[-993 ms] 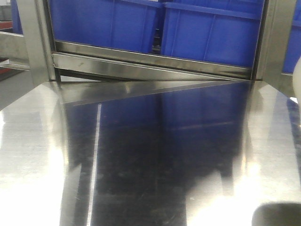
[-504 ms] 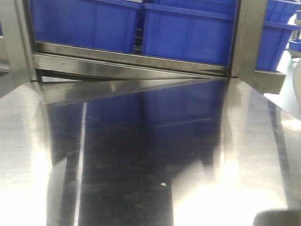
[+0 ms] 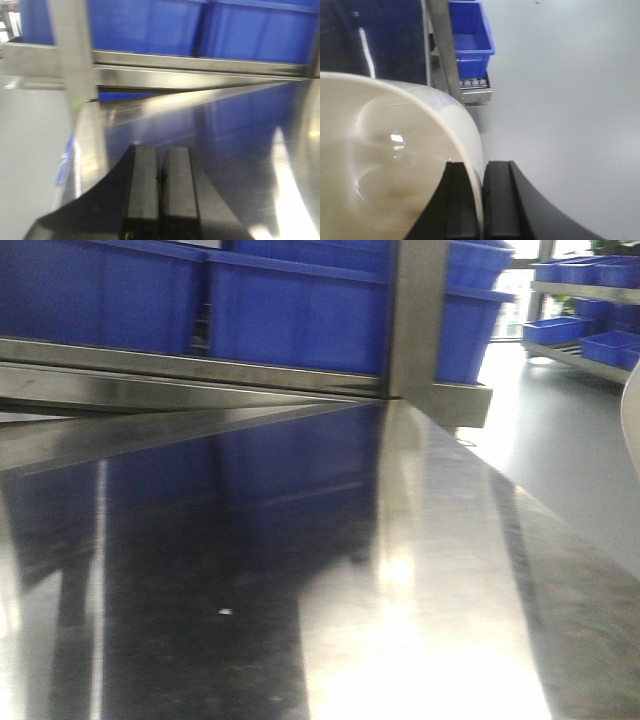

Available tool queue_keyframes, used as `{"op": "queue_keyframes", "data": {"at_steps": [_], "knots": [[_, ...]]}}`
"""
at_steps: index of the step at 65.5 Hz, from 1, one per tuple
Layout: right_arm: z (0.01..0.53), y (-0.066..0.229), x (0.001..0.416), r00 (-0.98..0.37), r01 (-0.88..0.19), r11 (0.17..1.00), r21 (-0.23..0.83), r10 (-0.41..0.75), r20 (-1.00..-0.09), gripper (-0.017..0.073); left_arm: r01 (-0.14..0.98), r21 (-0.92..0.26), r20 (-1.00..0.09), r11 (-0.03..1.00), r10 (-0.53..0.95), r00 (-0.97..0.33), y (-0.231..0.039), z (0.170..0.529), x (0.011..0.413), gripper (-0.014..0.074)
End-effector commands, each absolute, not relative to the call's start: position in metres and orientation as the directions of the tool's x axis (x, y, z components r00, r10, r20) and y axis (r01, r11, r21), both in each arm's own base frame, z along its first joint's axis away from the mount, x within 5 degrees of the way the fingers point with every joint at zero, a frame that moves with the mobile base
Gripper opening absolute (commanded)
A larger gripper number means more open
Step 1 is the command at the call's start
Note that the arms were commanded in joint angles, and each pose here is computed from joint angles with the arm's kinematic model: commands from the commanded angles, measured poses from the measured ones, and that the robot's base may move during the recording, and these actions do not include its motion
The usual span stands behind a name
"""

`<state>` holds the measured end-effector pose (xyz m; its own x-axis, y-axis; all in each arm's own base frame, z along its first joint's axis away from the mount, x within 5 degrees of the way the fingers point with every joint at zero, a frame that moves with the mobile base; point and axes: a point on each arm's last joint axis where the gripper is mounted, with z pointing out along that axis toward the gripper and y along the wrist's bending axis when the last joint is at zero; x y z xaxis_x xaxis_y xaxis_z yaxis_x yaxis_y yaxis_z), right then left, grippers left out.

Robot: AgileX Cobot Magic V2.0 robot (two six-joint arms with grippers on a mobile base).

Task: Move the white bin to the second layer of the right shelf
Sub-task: 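Drive the base backward and turn away from the table holding the bin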

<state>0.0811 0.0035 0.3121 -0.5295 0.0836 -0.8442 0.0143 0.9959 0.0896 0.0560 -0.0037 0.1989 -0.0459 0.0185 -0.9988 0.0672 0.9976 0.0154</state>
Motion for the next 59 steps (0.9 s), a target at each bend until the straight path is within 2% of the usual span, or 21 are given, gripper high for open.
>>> {"op": "queue_keyframes", "data": {"at_steps": [1, 59], "knots": [[0.3279, 0.0035, 0.0845, -0.432, 0.004, 0.996, 0.093, 0.086, -0.898, 0.0048, 0.068, 0.012, -1.000, 0.998, 0.011, 0.019, -0.0038, 0.1951, 0.0564, 0.0085], [0.3279, 0.0035, 0.0845, -0.432, 0.004, 0.996, 0.093, 0.086, -0.898, 0.0048, 0.068, 0.012, -1.000, 0.998, 0.011, 0.019, -0.0038, 0.1951, 0.0564, 0.0085]]}}
